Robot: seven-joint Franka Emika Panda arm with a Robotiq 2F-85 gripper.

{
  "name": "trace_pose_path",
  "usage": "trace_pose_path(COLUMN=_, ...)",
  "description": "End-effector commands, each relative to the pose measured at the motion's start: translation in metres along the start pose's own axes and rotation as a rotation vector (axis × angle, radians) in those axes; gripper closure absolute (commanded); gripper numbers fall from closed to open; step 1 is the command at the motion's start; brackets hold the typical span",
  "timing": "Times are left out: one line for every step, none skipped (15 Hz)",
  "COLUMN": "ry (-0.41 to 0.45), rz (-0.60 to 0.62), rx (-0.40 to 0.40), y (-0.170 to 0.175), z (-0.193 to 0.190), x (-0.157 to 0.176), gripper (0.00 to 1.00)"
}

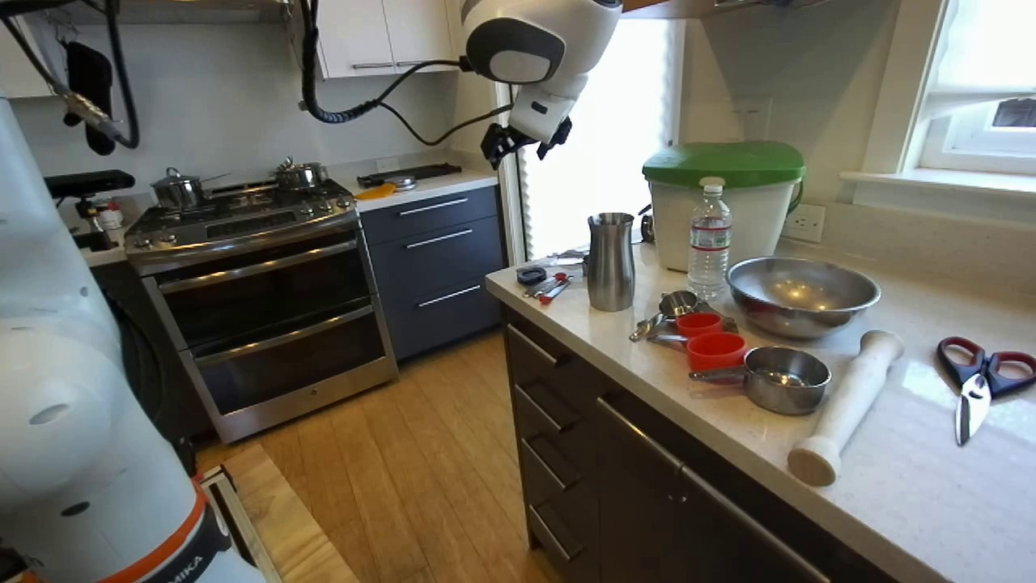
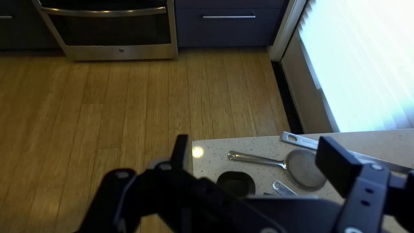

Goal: Pick up the silver serving utensil from the silver utensil holder and lay it on the kitchen counter

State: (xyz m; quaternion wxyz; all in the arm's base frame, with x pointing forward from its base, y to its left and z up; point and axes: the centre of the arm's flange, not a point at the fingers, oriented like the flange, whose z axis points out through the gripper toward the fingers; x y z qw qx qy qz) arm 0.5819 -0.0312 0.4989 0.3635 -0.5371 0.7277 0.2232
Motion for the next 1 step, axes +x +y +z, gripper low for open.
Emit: trace_pose_path(ry=0.000, rz=-0.001, rx=-0.004, y=0.0013, z=0.0018, x=-0.0005, gripper=0.00)
